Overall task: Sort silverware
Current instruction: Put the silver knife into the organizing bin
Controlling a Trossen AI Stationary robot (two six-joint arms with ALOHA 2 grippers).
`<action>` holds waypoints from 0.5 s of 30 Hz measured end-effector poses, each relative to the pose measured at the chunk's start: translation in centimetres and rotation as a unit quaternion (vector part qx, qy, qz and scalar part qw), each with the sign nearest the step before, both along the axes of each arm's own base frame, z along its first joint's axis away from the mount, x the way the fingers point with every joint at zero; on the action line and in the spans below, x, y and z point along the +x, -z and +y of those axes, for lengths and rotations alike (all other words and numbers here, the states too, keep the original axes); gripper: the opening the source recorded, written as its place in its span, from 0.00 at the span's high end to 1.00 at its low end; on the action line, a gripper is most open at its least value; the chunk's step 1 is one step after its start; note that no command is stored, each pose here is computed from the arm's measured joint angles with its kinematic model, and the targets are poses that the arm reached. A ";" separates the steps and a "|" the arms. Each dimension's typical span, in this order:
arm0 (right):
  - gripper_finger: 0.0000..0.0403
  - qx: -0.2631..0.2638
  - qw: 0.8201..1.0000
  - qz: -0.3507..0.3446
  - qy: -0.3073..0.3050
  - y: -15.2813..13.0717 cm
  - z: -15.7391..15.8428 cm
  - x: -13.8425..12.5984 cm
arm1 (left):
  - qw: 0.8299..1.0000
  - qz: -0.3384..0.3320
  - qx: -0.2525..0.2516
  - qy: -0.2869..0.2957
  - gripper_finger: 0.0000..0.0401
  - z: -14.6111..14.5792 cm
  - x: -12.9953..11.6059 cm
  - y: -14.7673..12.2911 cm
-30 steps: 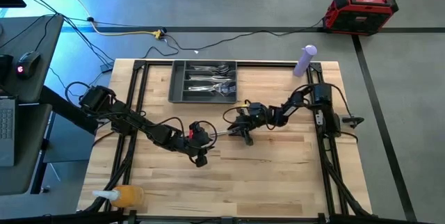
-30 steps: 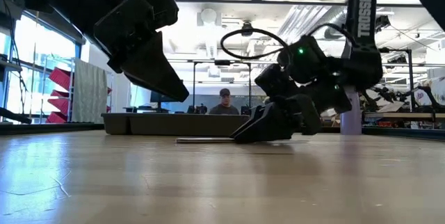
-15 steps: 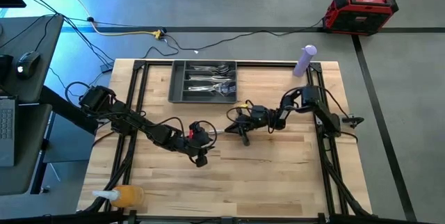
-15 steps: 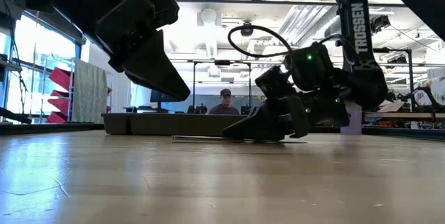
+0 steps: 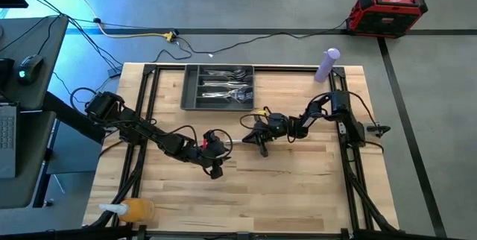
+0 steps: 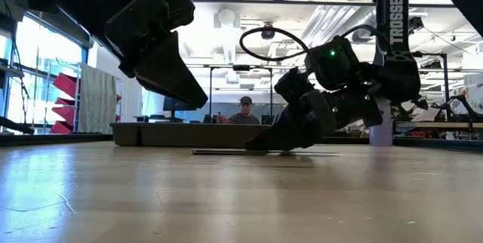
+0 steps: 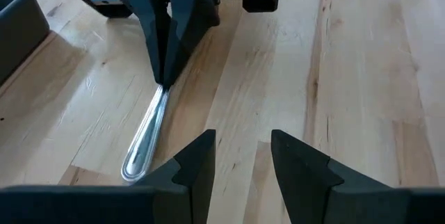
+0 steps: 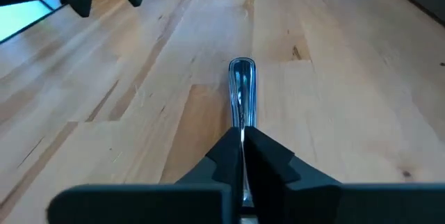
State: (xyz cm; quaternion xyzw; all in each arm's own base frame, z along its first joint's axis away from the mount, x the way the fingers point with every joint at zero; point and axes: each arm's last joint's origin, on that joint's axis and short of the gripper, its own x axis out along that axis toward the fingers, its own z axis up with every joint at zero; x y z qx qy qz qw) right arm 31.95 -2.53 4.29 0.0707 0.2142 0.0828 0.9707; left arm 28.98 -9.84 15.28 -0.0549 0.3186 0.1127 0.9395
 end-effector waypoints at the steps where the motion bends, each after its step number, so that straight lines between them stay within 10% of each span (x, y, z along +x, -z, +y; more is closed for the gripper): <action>1: 0.94 0.001 1.000 -0.001 0.002 -0.3 0.0 0.0 | 1.000 0.000 0.000 0.000 0.70 0.0 0.0 0.0; 15: 0.60 -0.030 0.999 0.018 0.018 -1.0 0.5 0.1 | 1.000 0.001 0.004 0.003 0.70 0.0 0.0 0.0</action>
